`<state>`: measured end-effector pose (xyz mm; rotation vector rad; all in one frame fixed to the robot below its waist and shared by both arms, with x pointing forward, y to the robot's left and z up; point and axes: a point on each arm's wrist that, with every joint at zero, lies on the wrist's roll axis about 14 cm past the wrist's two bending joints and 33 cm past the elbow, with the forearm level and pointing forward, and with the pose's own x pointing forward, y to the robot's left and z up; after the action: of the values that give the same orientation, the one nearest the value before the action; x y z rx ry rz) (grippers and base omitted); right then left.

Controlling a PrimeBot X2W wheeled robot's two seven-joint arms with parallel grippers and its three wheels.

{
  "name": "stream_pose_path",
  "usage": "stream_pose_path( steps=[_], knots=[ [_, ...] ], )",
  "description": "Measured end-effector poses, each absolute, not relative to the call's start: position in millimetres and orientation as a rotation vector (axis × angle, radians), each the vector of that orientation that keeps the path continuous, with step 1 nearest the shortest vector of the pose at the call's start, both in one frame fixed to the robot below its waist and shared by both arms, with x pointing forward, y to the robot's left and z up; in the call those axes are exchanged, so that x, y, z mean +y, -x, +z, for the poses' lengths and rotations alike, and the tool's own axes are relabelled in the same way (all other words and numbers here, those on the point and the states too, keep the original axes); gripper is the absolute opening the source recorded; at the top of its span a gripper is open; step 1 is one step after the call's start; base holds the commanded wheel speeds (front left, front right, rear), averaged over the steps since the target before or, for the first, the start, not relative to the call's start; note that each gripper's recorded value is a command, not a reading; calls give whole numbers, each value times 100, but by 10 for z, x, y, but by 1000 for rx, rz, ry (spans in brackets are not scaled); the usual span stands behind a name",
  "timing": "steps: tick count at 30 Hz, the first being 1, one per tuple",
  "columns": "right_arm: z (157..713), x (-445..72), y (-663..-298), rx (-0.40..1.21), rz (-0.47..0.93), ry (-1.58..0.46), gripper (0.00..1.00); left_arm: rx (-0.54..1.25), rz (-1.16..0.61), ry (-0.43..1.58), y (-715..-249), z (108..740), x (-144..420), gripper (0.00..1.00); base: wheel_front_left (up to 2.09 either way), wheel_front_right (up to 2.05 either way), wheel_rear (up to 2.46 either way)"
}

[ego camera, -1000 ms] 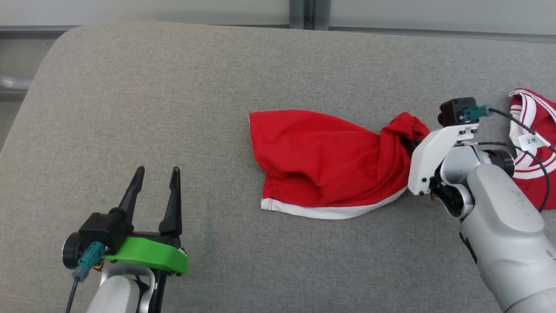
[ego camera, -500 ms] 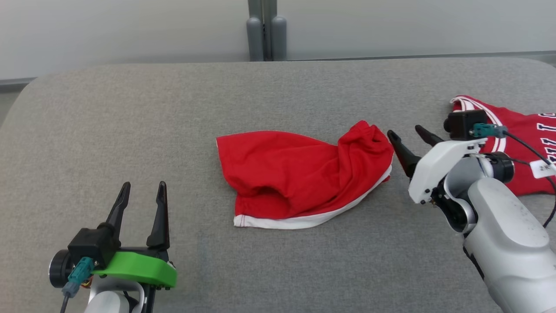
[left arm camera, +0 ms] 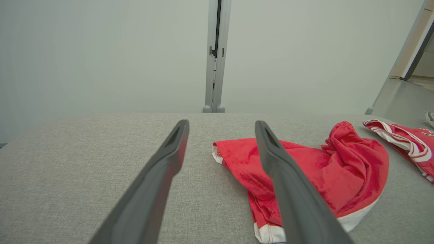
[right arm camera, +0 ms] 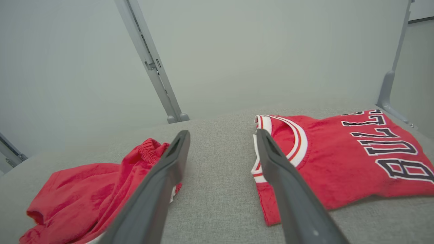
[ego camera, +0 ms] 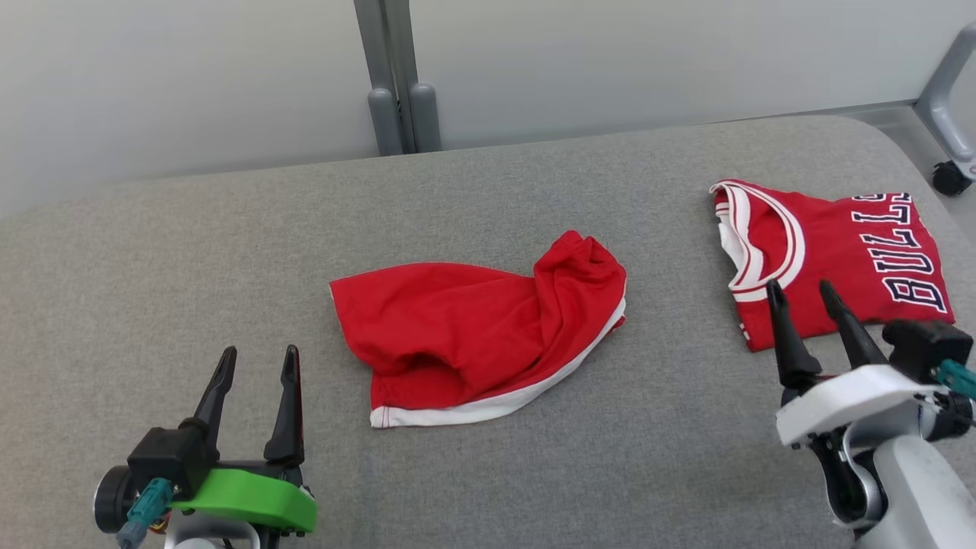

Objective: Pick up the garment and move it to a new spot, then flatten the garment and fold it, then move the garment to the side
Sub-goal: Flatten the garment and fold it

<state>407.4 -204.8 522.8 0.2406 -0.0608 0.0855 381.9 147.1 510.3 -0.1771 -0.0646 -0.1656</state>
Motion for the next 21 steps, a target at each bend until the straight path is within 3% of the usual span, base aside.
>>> stream_pose_path(
  steps=[7, 21],
  knots=[
    [5225, -2144, -3835, -103, 29, -252, 100, -68, -172, 183, -3780, 5119, 1431, 100, 0, 0, 0],
    [5293, -2050, -3874, -116, 51, -232, 100, -53, -181, 176, -3803, 5088, 1414, 100, 0, 0, 0]
  ],
)
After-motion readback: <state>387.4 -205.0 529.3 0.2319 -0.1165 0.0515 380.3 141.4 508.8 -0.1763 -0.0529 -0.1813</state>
